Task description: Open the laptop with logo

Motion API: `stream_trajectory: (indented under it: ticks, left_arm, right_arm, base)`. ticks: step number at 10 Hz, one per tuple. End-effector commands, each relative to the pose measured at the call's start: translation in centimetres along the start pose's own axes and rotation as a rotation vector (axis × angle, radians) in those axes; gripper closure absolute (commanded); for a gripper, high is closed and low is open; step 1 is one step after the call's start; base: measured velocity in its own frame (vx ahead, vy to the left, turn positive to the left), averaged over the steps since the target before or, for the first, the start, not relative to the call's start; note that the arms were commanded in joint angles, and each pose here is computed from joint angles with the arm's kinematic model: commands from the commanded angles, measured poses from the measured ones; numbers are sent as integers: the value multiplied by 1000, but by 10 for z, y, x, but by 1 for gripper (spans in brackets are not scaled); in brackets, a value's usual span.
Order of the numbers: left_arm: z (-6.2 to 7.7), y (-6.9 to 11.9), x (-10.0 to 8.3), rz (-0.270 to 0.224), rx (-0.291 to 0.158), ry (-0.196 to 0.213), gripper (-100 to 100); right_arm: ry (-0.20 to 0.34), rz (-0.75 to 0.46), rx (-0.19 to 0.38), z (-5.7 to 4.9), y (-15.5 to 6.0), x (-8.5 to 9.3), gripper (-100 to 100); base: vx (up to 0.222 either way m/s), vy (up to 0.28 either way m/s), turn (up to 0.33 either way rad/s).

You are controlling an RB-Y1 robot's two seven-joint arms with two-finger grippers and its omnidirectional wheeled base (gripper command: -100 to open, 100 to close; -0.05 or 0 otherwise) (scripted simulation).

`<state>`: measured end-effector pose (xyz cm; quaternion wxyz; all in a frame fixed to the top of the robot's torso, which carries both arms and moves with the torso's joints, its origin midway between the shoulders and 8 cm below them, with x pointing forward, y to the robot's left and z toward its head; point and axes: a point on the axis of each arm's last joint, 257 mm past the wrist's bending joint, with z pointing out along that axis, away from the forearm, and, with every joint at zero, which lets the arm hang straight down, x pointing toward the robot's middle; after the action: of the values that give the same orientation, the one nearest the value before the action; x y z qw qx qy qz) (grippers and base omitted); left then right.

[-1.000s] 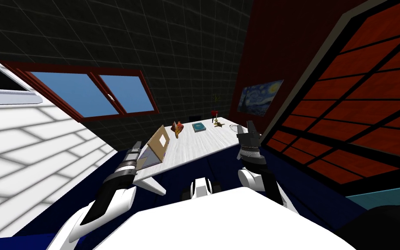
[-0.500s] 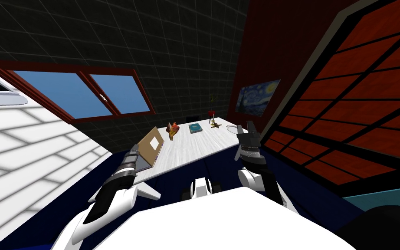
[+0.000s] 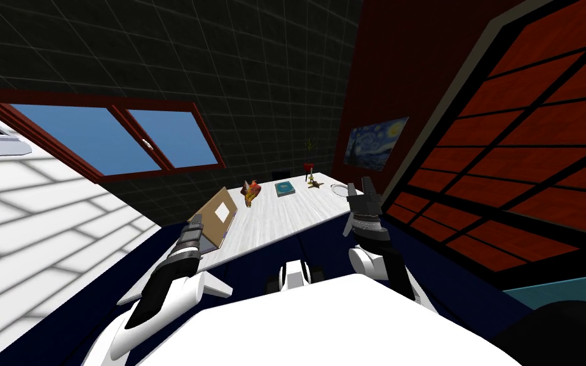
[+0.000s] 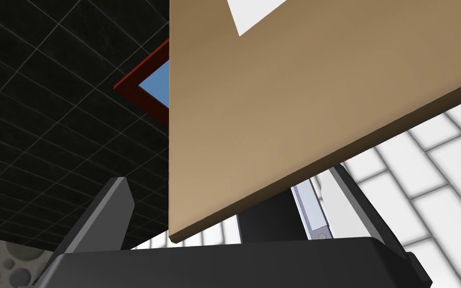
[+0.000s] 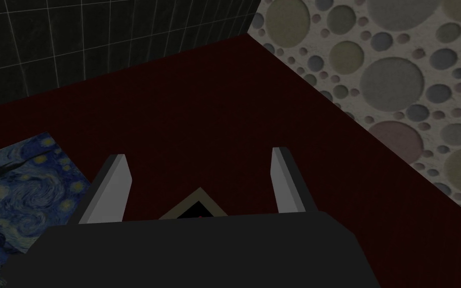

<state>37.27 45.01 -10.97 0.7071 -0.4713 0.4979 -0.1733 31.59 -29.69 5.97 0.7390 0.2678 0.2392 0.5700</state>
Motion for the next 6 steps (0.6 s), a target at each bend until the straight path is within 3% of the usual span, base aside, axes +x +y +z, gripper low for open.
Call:
stream_trajectory:
  ticks: [1,2,6]
  left_arm:
    - [0,0,0,0,-1,0,100]
    - [1,0,3,-75,-19,16,100]
    - [2,-3,11,-226,-54,54,100]
  right_arm:
    - [0,0,0,0,0,0,0]
    - [0,0,0,0,0,0,0]
    - [0,0,0,0,0,0,0]
  base:
    - [6,6,10]
    - [0,59,74]
    - [-5,89,60]
